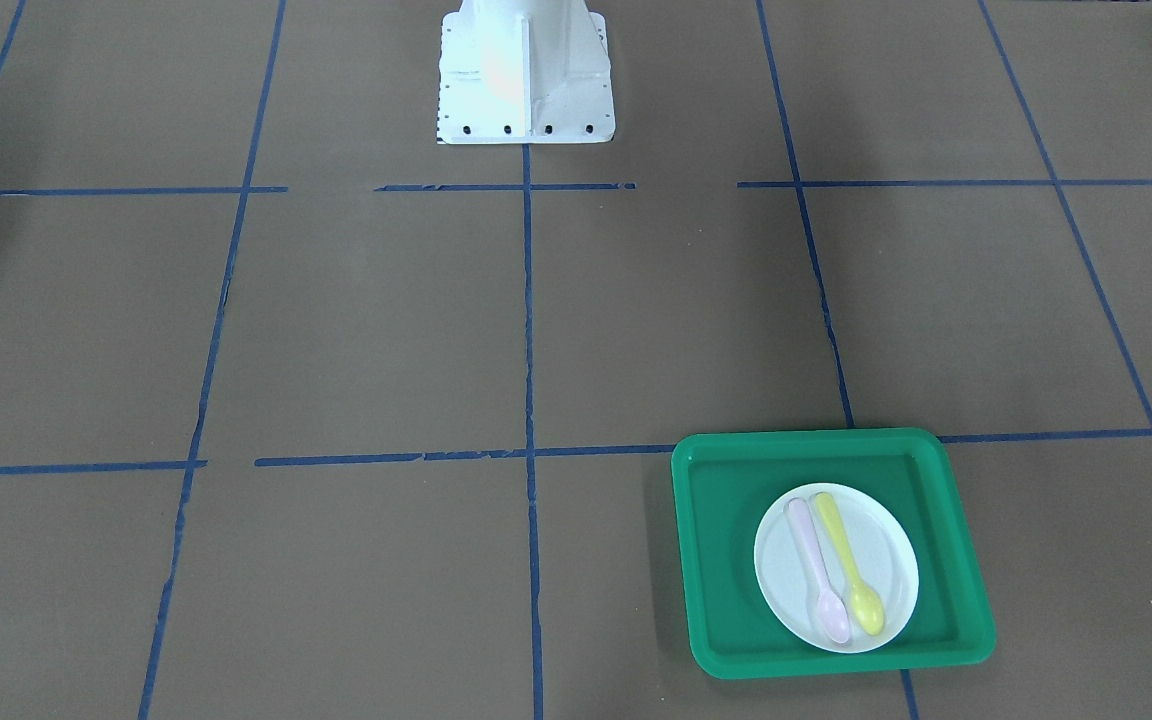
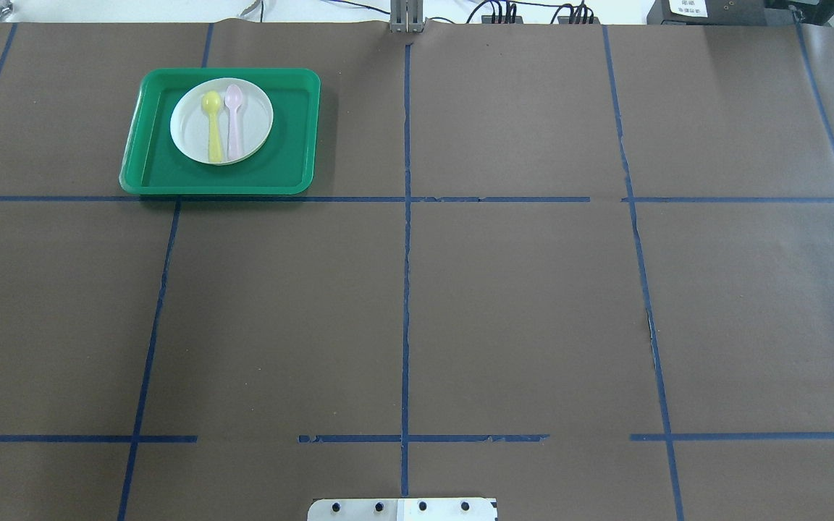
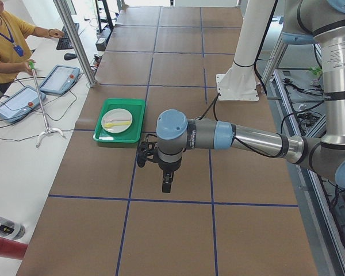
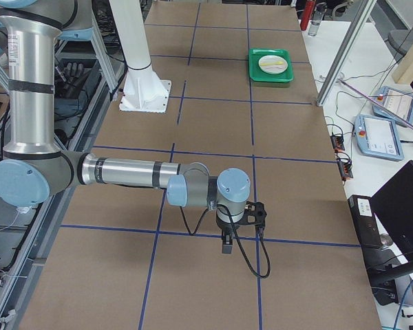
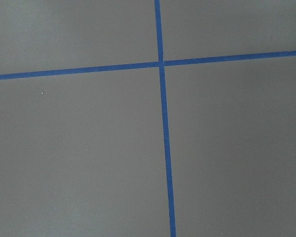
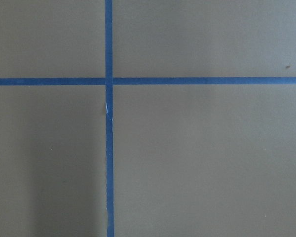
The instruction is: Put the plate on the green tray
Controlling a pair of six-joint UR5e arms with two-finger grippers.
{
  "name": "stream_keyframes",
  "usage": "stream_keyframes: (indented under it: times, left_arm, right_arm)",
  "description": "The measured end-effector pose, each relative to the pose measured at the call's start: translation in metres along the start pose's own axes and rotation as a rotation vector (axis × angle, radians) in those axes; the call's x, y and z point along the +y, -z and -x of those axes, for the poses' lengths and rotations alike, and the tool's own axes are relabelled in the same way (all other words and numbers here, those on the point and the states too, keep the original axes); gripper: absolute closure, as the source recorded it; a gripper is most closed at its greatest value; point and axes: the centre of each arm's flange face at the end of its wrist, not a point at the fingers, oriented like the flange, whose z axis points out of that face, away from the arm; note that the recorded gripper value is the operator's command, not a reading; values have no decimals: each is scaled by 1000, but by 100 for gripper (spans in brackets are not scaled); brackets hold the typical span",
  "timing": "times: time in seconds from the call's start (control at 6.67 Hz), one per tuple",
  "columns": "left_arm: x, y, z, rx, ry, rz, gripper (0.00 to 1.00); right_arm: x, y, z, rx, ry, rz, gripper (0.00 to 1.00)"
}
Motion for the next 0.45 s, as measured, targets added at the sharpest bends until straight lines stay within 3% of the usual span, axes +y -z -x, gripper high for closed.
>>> stream_keyframes:
  times: [0.45]
  left_arm:
    - [-19,12,-14,-4,4,-35,0]
  right_arm:
    - [0,0,0,0,0,0,0]
